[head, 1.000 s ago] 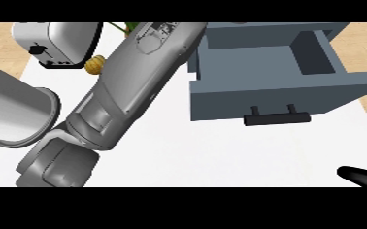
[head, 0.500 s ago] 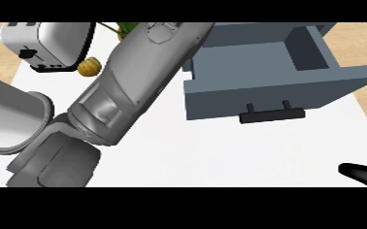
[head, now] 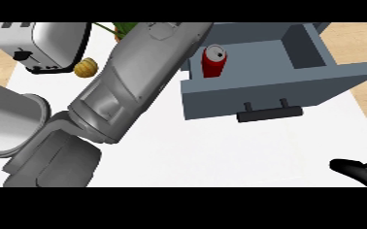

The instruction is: Pick up the can, place it into the drawer and close the drawer

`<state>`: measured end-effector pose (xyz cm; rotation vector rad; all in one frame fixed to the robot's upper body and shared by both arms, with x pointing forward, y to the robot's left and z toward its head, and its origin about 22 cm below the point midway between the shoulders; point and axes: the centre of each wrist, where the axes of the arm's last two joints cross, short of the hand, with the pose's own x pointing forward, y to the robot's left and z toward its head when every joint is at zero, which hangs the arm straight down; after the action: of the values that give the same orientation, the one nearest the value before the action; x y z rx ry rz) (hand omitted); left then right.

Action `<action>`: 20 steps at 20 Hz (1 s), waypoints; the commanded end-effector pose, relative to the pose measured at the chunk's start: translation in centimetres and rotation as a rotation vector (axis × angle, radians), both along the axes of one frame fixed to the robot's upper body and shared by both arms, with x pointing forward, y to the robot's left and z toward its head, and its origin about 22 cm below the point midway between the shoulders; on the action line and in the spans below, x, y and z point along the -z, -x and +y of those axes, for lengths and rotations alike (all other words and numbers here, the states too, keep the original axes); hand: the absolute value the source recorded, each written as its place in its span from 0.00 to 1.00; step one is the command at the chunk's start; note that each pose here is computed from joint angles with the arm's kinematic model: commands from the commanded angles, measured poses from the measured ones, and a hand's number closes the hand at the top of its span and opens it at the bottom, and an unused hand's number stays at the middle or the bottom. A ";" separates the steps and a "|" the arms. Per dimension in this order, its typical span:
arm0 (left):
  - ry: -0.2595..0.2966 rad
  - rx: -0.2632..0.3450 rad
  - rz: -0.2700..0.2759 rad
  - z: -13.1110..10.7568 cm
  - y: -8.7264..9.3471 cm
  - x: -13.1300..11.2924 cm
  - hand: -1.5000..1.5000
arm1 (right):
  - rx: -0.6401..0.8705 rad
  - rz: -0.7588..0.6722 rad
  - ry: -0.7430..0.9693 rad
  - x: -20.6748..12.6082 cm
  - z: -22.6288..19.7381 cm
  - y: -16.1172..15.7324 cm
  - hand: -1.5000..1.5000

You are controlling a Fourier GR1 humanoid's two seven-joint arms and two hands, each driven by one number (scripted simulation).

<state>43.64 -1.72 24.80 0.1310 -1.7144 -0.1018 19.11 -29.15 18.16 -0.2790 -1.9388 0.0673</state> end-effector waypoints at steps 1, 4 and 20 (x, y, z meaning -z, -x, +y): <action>0.019 -0.027 0.002 -0.3 0.1 -0.7 0.00 | -0.011 -0.021 0.091 -0.4 0.6 0.1 0.00; 0.041 -0.019 -0.003 -0.6 0.2 -1.1 0.00 | -0.048 -0.067 0.163 -0.2 1.6 -1.0 0.00; 0.116 0.001 -0.014 0.1 -0.2 -0.4 0.00 | 0.040 -0.046 0.718 3.4 4.9 -8.4 0.00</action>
<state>43.51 -2.10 25.90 0.0460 -1.7267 0.0039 25.81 -24.75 16.81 -0.7101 -1.9461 0.6453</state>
